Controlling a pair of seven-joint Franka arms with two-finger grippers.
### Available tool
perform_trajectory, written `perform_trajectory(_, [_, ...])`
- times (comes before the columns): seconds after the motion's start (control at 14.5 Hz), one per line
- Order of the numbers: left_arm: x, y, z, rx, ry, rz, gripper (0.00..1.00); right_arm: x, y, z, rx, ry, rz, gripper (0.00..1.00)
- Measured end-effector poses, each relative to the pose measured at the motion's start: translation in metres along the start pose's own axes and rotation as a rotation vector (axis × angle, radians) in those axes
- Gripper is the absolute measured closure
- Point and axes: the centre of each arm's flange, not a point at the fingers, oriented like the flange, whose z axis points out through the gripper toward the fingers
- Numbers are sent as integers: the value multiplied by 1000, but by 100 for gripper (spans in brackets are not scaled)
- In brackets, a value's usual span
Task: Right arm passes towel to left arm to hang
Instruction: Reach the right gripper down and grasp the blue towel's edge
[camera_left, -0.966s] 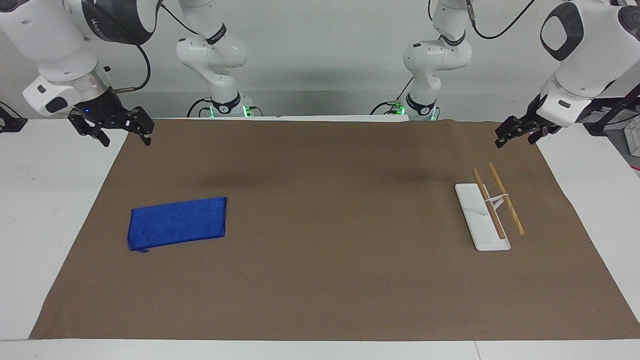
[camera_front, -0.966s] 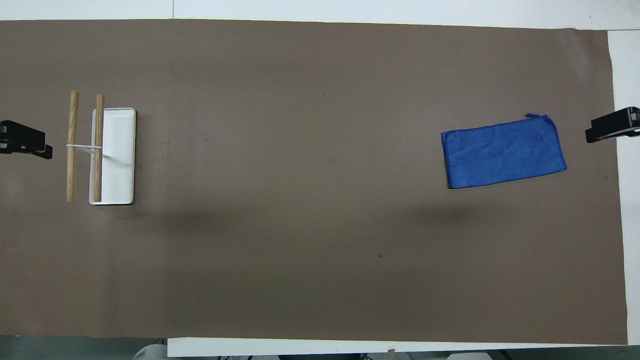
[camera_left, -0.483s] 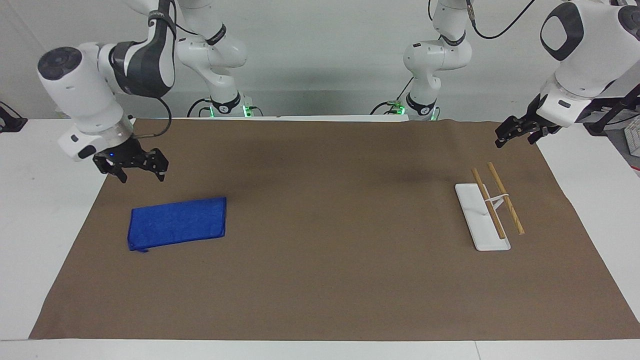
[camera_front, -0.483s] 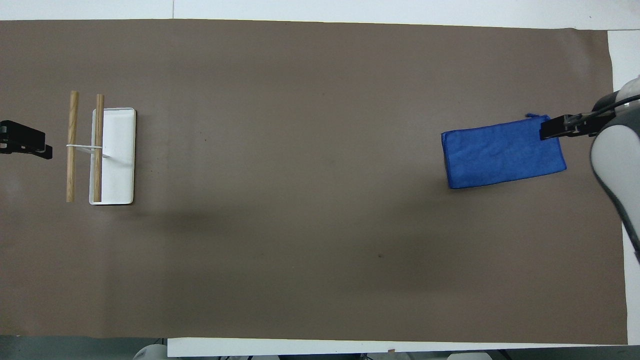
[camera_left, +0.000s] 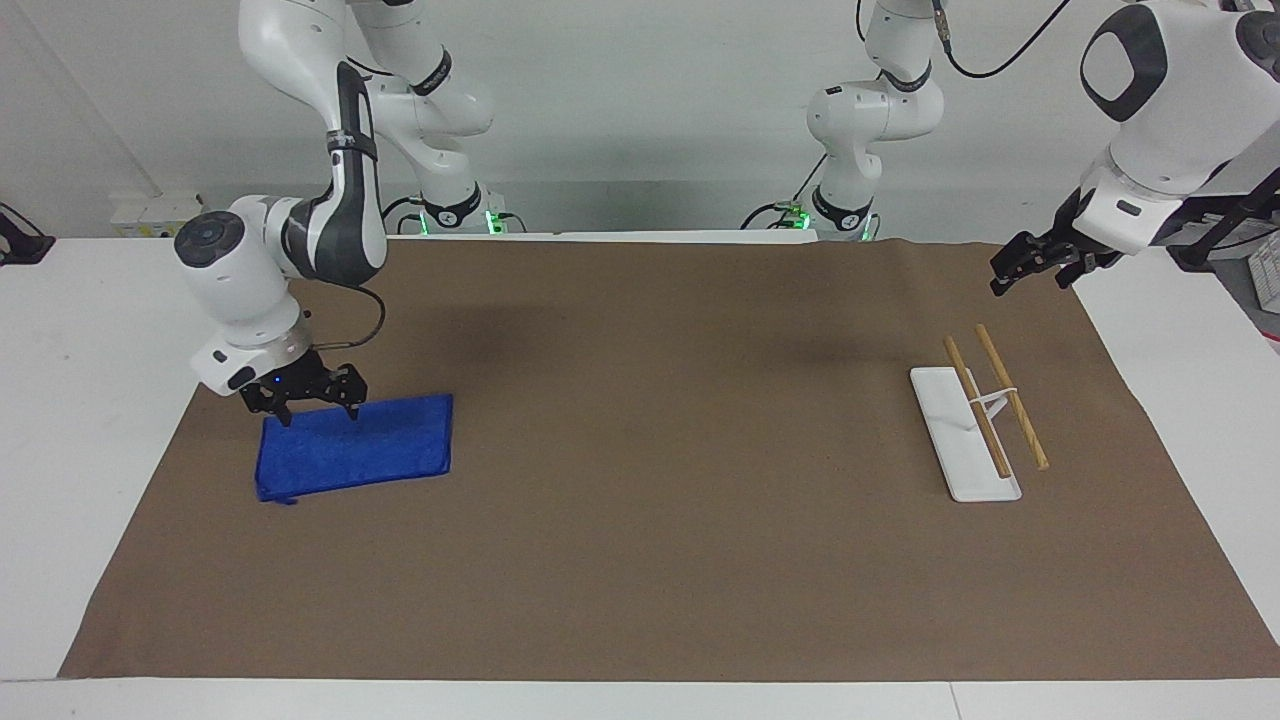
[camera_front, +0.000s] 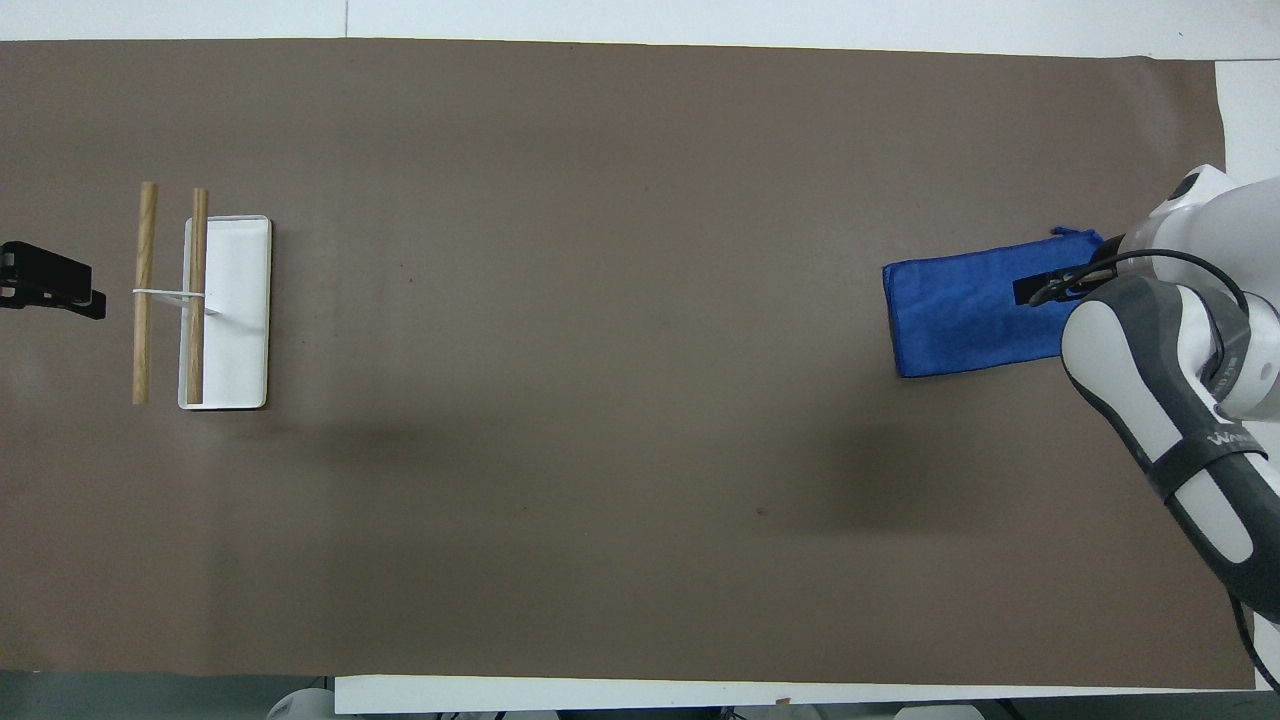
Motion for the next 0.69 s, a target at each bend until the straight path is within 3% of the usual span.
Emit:
perform_trajectory(0.14, [-3,5,-3,2,-12,-4,0,0,10,14,34,16,-29,0])
perform_trajectory(0.69, [-6,7,-16,3,-8,-7,0,6,11,58,25,24,-101,7])
